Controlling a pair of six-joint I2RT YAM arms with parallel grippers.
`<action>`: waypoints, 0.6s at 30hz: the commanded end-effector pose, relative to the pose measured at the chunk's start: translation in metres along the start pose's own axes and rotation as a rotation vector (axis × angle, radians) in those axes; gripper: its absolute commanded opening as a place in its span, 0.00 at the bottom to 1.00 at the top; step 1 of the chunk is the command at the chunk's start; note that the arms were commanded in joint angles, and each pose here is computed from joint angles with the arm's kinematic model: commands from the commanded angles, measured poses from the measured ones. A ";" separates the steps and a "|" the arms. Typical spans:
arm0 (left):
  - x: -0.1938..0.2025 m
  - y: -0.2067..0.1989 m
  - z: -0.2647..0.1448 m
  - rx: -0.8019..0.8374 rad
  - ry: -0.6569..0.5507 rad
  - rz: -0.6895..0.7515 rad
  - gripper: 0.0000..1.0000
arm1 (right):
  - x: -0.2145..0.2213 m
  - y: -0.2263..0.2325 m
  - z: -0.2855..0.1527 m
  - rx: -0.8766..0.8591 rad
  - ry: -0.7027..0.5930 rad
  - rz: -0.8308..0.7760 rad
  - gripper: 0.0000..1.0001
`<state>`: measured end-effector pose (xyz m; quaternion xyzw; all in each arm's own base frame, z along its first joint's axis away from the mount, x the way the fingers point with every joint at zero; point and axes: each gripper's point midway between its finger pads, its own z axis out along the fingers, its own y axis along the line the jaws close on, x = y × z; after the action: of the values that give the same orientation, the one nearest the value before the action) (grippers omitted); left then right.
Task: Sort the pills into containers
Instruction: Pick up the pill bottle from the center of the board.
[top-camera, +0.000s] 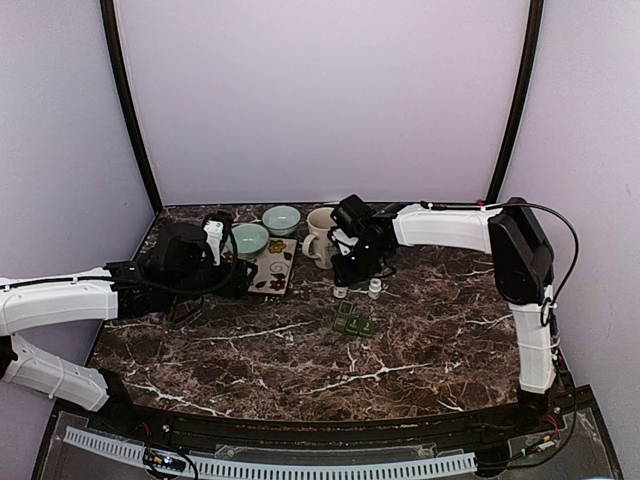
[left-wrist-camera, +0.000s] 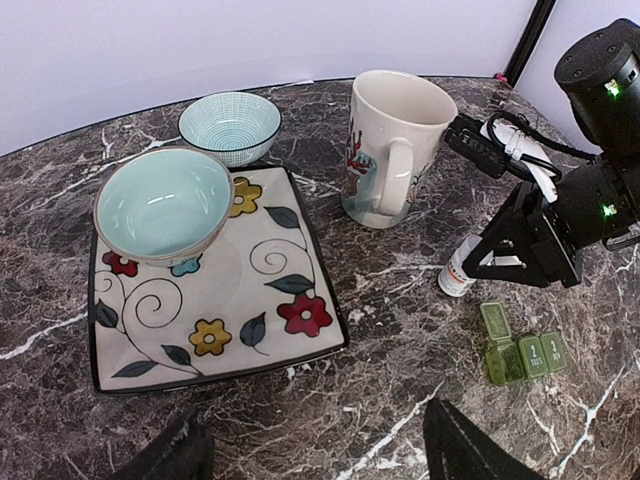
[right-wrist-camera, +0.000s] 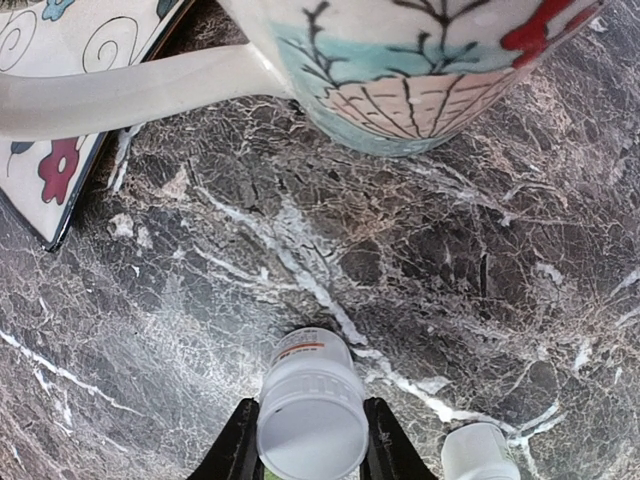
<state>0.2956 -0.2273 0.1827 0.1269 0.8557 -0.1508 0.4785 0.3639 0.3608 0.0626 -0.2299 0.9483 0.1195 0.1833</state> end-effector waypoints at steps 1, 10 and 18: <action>-0.012 0.000 -0.003 0.002 -0.028 -0.009 0.75 | -0.007 0.002 -0.005 -0.019 -0.032 -0.007 0.07; -0.017 -0.017 0.001 0.085 -0.034 -0.011 0.80 | -0.011 0.015 -0.051 -0.101 -0.123 -0.037 0.00; -0.038 -0.069 0.007 0.331 -0.056 -0.021 0.95 | -0.027 0.039 -0.136 -0.245 -0.291 -0.077 0.00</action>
<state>0.2951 -0.2660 0.1832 0.1669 0.8462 -0.2202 0.4557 0.3335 0.3527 0.1452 -0.2506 0.9171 0.1974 0.2392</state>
